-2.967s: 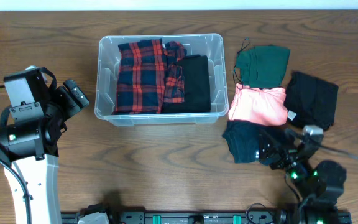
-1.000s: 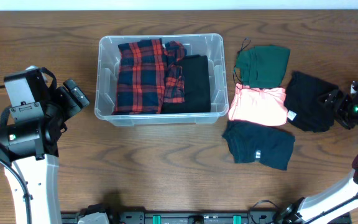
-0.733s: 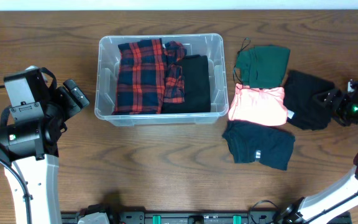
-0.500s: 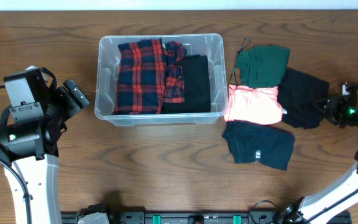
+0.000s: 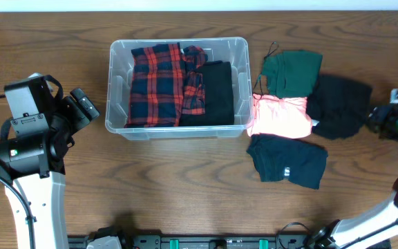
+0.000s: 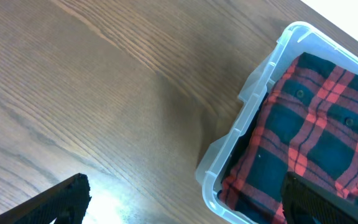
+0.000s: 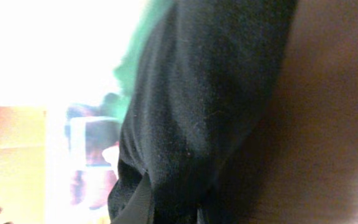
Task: Pack container
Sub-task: 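Grasp the black garment's edge with the right gripper, then lift the black garment with the right gripper and lower it into the bin, then release and press the black garment down in the bin's right side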
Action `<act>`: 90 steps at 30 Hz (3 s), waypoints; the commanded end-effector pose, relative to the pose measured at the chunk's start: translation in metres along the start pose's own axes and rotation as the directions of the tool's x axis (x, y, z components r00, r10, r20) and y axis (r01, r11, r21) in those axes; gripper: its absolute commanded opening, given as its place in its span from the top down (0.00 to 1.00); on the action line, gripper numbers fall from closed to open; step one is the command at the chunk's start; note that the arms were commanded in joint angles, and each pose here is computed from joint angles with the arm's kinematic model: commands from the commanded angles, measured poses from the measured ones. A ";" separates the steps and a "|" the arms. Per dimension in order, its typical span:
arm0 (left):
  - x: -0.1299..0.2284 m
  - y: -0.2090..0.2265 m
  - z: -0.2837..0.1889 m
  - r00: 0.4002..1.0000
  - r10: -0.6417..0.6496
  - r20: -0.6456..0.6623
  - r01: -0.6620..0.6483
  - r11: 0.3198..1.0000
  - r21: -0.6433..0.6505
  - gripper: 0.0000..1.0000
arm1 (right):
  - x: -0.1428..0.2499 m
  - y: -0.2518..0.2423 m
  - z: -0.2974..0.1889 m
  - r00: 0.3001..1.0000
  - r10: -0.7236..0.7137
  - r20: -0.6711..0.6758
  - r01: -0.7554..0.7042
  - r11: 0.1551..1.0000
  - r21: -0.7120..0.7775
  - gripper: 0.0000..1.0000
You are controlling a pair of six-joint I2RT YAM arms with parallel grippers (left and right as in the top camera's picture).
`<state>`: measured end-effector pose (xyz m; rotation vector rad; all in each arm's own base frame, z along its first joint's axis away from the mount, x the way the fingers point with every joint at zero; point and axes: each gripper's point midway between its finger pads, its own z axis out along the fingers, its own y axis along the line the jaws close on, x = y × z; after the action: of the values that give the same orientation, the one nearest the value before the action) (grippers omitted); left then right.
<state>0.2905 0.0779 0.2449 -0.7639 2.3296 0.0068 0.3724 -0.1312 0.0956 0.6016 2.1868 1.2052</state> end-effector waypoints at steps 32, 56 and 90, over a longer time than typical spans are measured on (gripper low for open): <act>-0.001 0.003 0.001 1.000 -0.012 0.002 0.012 1.000 -0.015 0.02 | 0.152 0.313 0.216 0.870 -0.492 -0.038 0.481 0.863 -0.155 0.99; -0.001 0.003 0.001 1.000 -0.012 0.002 0.012 1.000 -0.015 0.02 | 0.167 0.191 0.252 0.879 -0.415 -0.234 0.459 0.870 0.180 0.67; -0.001 0.003 0.001 1.000 -0.012 0.002 0.012 1.000 -0.015 0.02 | 0.170 0.208 0.292 0.801 -0.589 -0.103 0.597 0.780 0.186 0.96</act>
<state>0.2904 0.0780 0.2446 -0.7643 2.3303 0.0074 0.4561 0.2659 0.1409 -0.1594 2.2246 0.7278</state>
